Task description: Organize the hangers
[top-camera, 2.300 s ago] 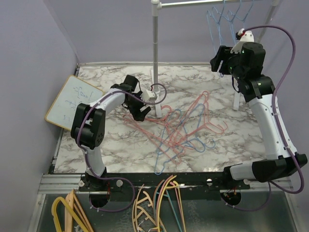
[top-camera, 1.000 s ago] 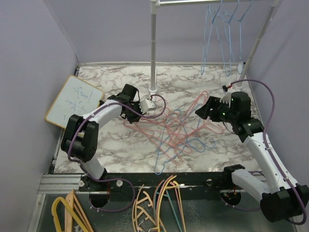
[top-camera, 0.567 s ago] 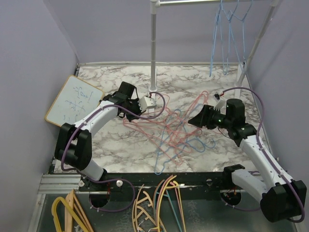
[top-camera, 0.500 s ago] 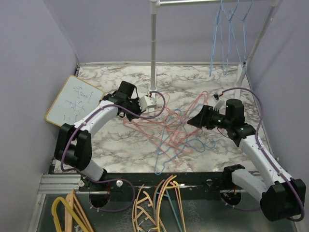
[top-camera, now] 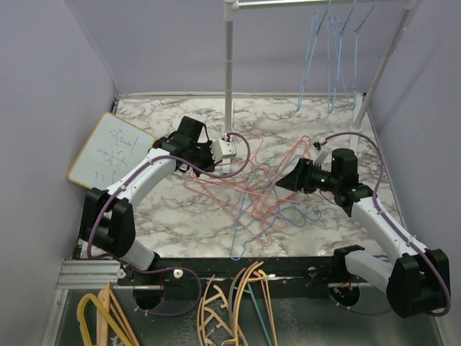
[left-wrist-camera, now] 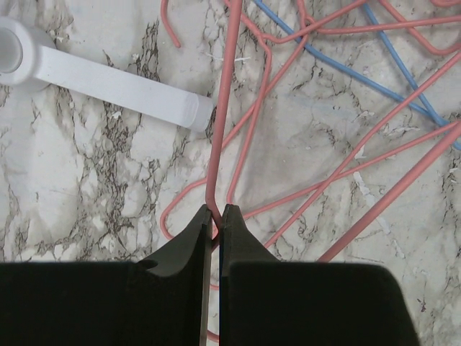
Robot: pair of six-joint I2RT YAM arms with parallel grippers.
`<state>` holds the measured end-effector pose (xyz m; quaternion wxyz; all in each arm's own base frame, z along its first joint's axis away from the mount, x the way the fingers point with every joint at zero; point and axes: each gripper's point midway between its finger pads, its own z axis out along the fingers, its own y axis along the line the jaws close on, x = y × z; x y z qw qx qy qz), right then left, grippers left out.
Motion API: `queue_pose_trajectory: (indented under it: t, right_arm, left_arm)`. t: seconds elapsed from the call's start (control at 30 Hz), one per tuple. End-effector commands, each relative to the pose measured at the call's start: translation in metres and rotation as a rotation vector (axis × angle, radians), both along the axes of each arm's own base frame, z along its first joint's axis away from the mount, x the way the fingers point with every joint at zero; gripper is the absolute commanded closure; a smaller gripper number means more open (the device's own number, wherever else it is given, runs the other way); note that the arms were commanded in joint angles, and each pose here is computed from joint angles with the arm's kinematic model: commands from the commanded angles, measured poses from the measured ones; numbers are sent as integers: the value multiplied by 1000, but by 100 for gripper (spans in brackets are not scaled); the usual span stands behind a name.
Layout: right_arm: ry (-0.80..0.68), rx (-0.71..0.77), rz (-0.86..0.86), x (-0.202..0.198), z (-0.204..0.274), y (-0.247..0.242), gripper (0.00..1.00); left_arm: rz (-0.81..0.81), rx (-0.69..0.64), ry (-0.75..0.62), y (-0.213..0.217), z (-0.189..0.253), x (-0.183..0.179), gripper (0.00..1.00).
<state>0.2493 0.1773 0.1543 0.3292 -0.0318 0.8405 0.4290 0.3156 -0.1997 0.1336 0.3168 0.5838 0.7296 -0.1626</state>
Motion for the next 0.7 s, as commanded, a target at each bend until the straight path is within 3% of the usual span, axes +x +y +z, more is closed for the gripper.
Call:
queue_pose_trajectory:
  t: [0.0, 0.07, 0.13, 0.17, 0.23, 0.3, 0.4, 0.43, 0.57, 0.67]
  right_arm:
    - [-52, 34, 37, 8, 6, 7, 37]
    - [-40, 60, 53, 5, 5, 10, 54]
    - [-35, 81, 65, 1, 6, 12, 78]
    - [-35, 87, 67, 0, 7, 13, 96]
    - [-38, 87, 60, -2, 10, 12, 99]
    - [-51, 83, 43, -5, 14, 9, 99]
    - [-52, 60, 14, -11, 18, 4, 99]
    - [-55, 53, 5, -13, 21, 2, 99]
    - [-73, -18, -56, -22, 37, -12, 99]
    - [-158, -128, -136, -23, 68, -34, 99]
  left_arm:
    - [-55, -62, -44, -14, 25, -2, 100]
    - [-47, -61, -56, -15, 25, 1, 100]
    - [-31, -62, -67, -16, 26, 6, 100]
    - [-21, -64, -69, -16, 25, 8, 100]
    - [4, -74, -74, -19, 29, 13, 100]
    - [24, -84, -70, -23, 34, 15, 84]
    - [66, -96, -74, -23, 43, 20, 6]
    - [69, -93, -83, -22, 45, 21, 2]
    - [132, -66, -119, -5, 50, 33, 1]
    - [229, -137, -91, 16, 61, 48, 1]
